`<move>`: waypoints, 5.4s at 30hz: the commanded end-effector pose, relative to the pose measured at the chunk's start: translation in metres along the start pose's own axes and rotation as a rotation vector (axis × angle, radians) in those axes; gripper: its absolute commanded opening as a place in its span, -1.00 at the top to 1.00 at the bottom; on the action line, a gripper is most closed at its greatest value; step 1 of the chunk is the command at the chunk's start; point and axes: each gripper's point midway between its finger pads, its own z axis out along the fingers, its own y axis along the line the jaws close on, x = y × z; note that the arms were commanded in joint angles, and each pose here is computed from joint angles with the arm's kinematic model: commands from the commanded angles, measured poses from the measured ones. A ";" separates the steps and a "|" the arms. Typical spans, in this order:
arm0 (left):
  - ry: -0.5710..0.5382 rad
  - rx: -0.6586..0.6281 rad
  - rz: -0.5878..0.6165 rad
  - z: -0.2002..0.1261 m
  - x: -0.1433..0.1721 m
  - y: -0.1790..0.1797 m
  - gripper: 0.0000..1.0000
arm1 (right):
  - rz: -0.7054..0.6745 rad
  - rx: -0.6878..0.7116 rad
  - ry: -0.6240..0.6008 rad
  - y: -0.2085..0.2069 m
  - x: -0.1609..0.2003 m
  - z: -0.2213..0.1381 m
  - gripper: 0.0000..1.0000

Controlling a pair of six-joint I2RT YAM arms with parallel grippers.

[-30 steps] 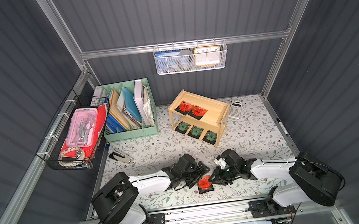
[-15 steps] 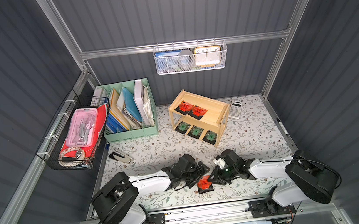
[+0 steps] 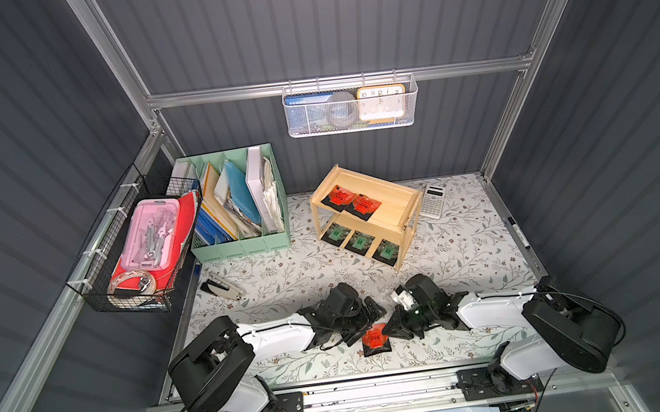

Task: Place the tea bags on the shelf by color
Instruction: Pick up the tea bag from the center of the board, then place the tea bag on the shelf.

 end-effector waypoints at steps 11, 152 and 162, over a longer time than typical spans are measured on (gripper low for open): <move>-0.047 -0.078 -0.043 -0.011 -0.006 0.017 -0.98 | -0.026 -0.015 -0.037 0.010 0.000 -0.012 1.00; -0.627 -0.114 0.087 -0.180 -0.066 -0.004 -1.00 | 0.166 -0.084 -0.646 0.168 -0.227 -0.224 0.85; -0.629 -0.113 0.089 -0.181 -0.066 -0.004 -1.00 | 0.165 -0.074 -0.650 0.168 -0.227 -0.226 0.56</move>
